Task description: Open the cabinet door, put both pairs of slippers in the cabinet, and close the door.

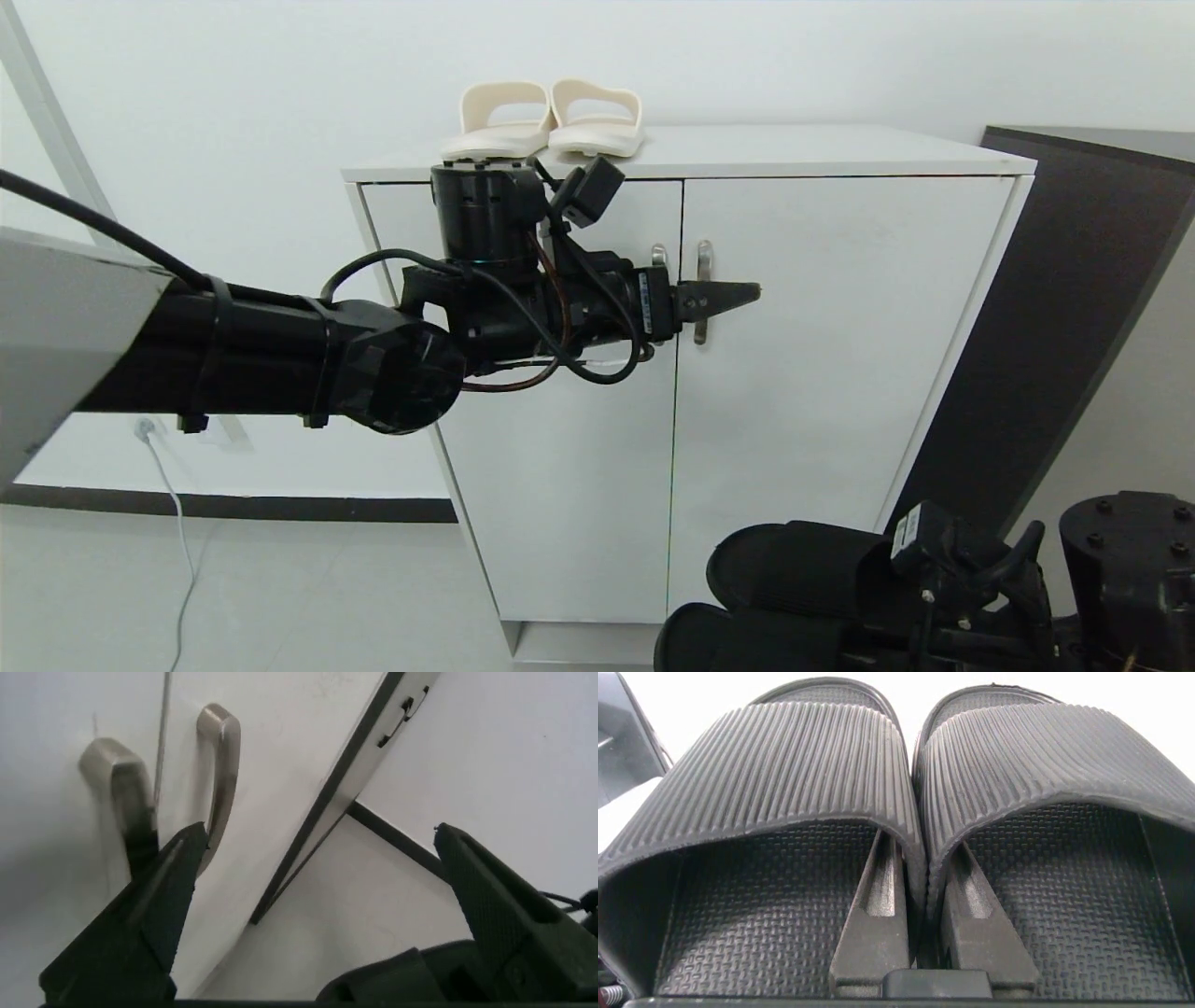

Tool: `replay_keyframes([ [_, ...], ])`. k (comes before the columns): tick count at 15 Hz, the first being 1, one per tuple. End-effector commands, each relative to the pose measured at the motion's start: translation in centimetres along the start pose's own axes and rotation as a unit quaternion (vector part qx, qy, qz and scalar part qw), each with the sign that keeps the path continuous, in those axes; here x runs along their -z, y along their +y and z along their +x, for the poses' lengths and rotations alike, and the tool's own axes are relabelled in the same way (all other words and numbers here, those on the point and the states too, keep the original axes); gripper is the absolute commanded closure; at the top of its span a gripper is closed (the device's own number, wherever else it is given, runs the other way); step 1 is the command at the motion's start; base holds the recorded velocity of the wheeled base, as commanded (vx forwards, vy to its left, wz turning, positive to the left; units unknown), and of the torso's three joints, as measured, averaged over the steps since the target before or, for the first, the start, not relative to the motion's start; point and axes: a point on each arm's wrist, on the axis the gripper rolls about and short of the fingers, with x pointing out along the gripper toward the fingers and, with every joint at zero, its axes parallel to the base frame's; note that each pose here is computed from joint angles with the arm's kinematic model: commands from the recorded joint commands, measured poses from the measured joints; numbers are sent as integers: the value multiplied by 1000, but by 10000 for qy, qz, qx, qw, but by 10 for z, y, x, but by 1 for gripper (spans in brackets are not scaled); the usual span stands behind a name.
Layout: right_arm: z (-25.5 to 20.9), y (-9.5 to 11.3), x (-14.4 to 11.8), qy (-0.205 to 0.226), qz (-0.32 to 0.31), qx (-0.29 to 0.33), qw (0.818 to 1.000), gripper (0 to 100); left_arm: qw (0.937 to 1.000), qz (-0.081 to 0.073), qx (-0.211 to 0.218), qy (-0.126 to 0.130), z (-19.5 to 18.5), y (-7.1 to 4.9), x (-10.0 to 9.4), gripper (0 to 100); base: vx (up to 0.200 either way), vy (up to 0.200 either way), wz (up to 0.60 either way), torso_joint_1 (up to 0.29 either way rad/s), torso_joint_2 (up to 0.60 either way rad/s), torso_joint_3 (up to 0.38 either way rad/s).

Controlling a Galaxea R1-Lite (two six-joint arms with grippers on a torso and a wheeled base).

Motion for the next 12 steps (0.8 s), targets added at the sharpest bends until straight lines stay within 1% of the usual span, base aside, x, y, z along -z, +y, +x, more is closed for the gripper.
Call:
replay_keyframes([
  [1, 0, 0, 0, 6, -6, -4, 10000, 100, 10000, 2, -74, -30, 5, 4, 1, 0, 0, 0, 0, 0, 0, 0],
  [2, 0, 0, 0, -2, -7, -4, 10000, 100, 9997, 13, -216, -92, 11, 8, 0, 0, 0, 0, 0, 0, 0, 0],
  [3, 0, 0, 1, 13, -4, -5, 10000, 100, 9996, 9, -270, -100, 15, 11, 1, 0, 0, 0, 0, 0, 0, 0],
  [5, 0, 0, 1, 13, -4, -5, 10000, 100, 9995, -47, -312, -7, 19, 14, 4, 0, 0, 0, 0, 0, 0, 0],
  [8, 0, 0, 1, 21, -3, -5, 10000, 100, 9995, -58, -321, 25, 22, 17, 7, 0, 0, 0, 0, 0, 0, 0],
  [9, 0, 0, 1, 21, -3, -5, 10000, 100, 9995, -65, -314, 27, 22, 17, 7, 100, 0, 0, 0, 0, 0, 0],
  [12, 0, 1, 3, 44, -1, -14, 10000, 100, 9994, -73, -325, 38, 21, 17, 8, 100, 0, 0, 0, 0, 0, 0],
])
